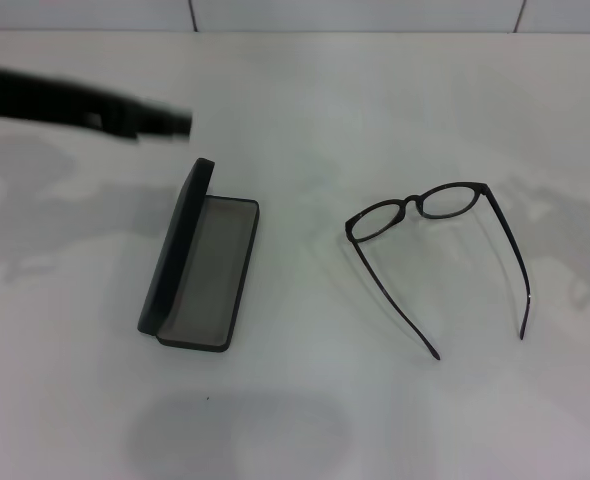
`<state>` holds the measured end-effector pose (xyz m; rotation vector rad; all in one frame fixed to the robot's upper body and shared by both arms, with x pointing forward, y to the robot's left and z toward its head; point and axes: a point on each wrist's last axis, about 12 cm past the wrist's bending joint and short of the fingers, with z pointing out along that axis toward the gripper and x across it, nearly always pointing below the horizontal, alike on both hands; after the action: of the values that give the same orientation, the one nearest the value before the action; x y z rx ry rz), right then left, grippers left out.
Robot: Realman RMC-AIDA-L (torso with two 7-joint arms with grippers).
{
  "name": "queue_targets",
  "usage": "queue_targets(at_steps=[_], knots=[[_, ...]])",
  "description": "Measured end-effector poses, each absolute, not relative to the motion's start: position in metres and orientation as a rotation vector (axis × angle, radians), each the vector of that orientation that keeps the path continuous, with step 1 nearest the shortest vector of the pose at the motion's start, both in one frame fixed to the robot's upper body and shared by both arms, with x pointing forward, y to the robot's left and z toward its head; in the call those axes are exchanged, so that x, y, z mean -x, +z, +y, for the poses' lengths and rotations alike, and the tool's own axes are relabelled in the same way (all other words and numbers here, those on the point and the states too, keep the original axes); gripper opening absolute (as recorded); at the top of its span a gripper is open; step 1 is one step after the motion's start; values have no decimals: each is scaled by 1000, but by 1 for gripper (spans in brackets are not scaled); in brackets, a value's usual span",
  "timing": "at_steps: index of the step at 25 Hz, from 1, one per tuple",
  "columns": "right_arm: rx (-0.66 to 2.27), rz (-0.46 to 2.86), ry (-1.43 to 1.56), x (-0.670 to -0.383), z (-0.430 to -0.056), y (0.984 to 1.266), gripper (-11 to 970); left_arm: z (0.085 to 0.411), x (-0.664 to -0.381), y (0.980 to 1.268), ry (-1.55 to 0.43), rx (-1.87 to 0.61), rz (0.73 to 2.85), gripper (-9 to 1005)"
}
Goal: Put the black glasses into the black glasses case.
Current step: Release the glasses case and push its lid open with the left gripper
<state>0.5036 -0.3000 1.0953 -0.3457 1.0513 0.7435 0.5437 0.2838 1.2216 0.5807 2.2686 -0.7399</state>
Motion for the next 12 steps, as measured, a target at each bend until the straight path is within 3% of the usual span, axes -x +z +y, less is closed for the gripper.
queue_targets(at_steps=[3,6,12], knots=[[360,1069,730,-502,-299,1092,130,257,-540,1213,-515,-586,2481,500],[378,1096,735,-501,-295,1087,46,240,-538,1201,-397,-577,2595,313],[434,1138,744,-499,-289,1080,8,222,-535,1192,-374,-571,2623,458]])
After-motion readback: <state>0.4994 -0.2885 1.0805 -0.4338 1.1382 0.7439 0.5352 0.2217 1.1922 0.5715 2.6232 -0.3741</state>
